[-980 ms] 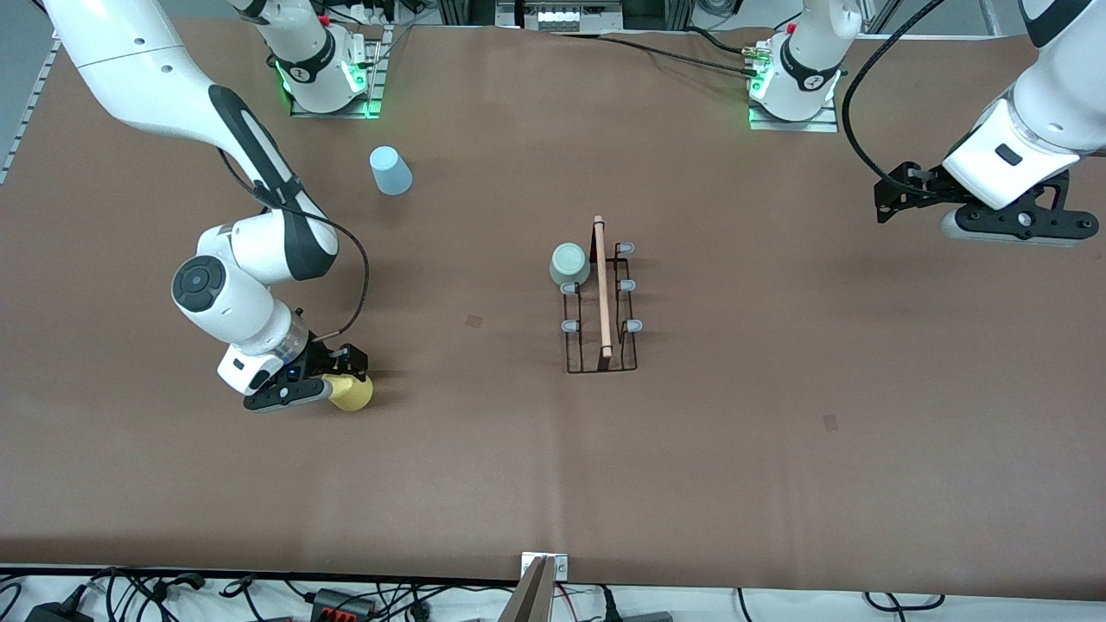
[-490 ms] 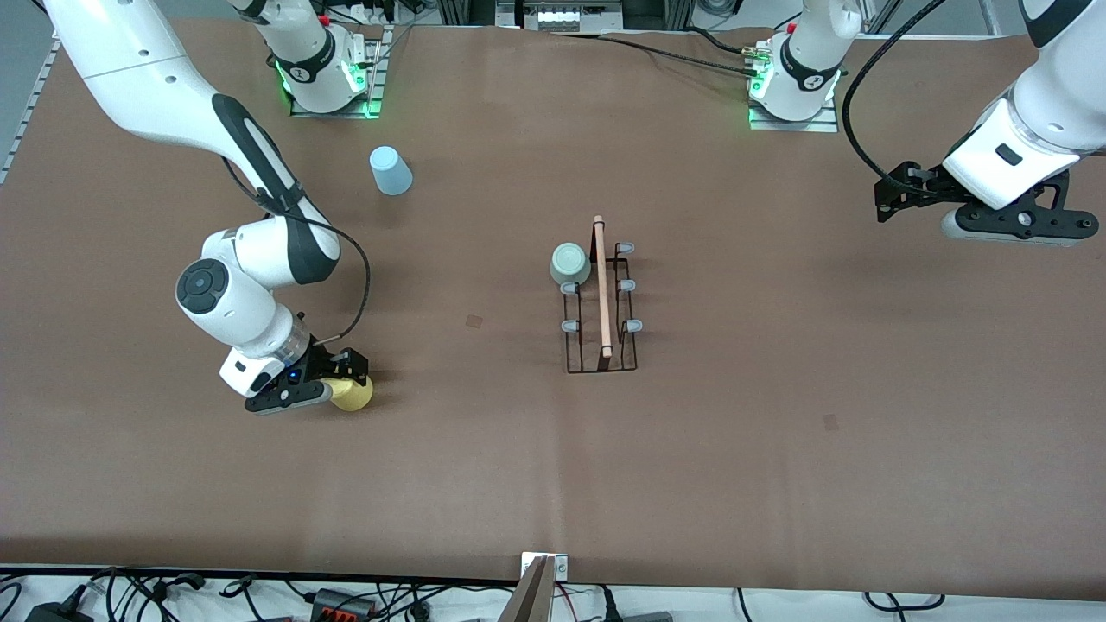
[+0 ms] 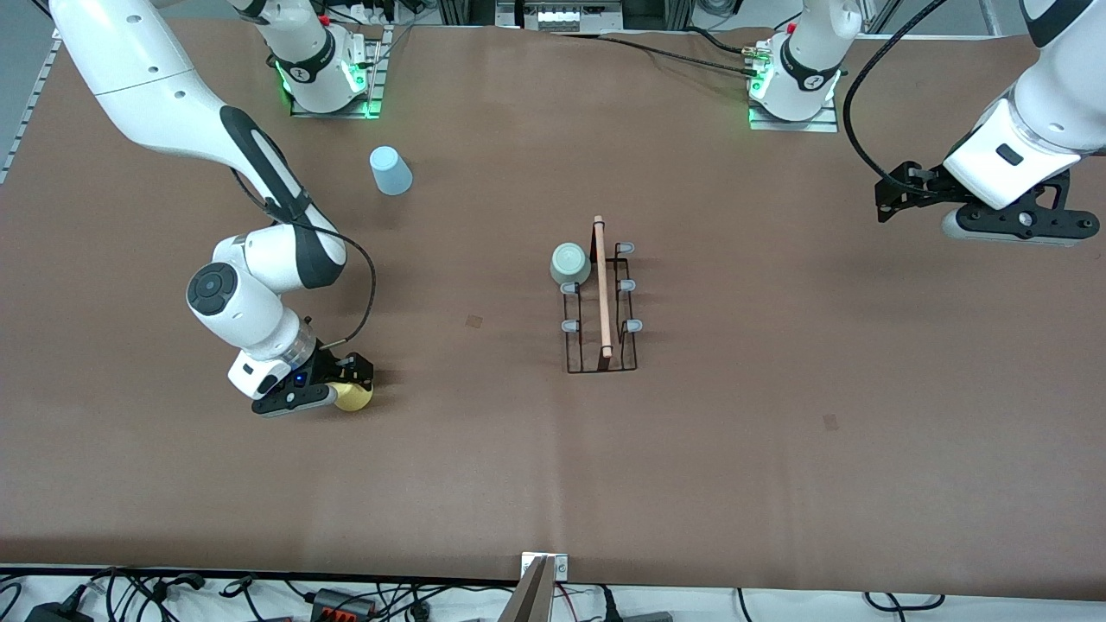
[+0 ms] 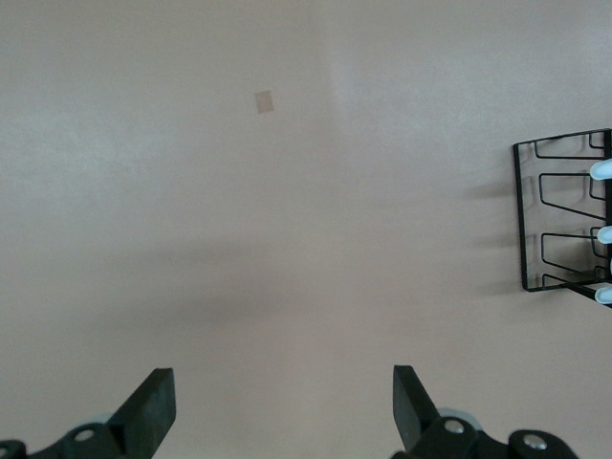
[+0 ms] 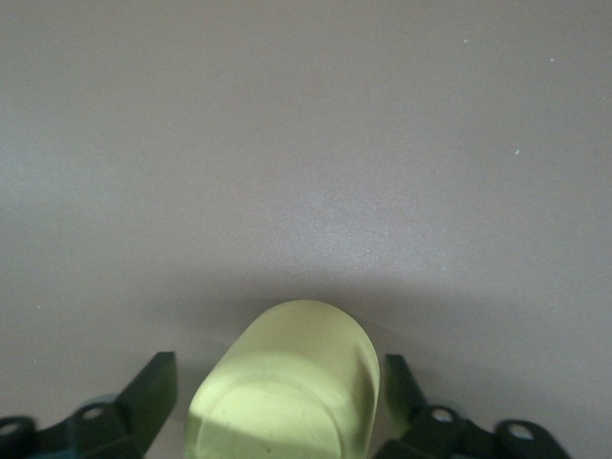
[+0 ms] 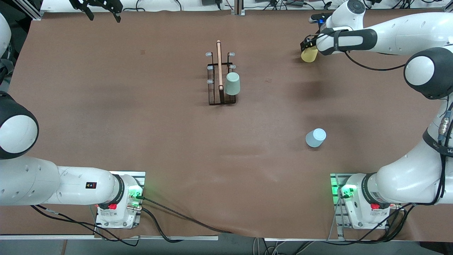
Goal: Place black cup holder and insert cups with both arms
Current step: 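Lower the right gripper and grasp the yellow cup, then lift the yellow cup and carry it to the rack with the right gripper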
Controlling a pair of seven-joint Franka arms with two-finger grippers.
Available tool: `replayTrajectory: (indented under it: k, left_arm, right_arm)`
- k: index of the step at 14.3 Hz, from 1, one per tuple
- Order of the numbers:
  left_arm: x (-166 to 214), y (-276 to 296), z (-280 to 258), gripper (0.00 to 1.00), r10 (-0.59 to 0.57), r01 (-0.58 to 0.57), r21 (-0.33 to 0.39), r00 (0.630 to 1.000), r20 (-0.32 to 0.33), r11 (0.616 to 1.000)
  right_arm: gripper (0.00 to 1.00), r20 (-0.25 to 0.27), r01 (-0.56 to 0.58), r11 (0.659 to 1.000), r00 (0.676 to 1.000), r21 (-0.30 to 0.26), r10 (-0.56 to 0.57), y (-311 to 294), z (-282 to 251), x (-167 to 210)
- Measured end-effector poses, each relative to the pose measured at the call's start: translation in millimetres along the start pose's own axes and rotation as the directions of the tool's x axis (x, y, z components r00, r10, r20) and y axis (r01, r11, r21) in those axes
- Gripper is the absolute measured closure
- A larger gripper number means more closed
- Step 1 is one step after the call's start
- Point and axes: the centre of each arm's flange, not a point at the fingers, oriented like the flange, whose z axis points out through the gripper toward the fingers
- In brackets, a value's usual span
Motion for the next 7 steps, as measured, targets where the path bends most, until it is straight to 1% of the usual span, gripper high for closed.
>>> replayTrajectory:
  k: [1, 2, 3, 4, 6, 7]
  left_arm:
    - [0, 0, 0, 0.0, 0.0, 0.0, 0.0, 1.0, 0.0, 1.0]
    - [0, 0, 0, 0.0, 0.0, 0.0, 0.0, 1.0, 0.0, 1.0]
    - [0, 0, 0, 0.0, 0.0, 0.0, 0.0, 1.0, 0.0, 1.0]
    - [0, 0, 0, 0.0, 0.0, 0.0, 0.0, 1.0, 0.0, 1.0]
    - [0, 0, 0, 0.0, 0.0, 0.0, 0.0, 1.0, 0.0, 1.0]
    - [0, 0, 0, 0.0, 0.001, -0.001, 0.0, 1.0, 0.0, 1.0]
  right_arm:
    - [0.08, 0.0, 0.002, 1.0, 1.0, 0.0, -0.002, 0, 0, 0]
    - [0.15, -0.001, 0.003, 1.0, 1.0, 0.0, -0.003, 0, 0, 0]
    - [0.26, 0.0, 0.004, 1.0, 1.0, -0.001, -0.004, 0, -2, 1]
    - [0.31, 0.009, 0.005, 1.0, 1.0, -0.003, -0.005, 0, -7, 3]
    - [0.31, 0.058, 0.01, 1.0, 0.998, -0.012, -0.009, -1, -26, 7]
    - [0.31, 0.088, 0.005, 1.0, 0.996, -0.021, -0.003, -3, -43, 11]
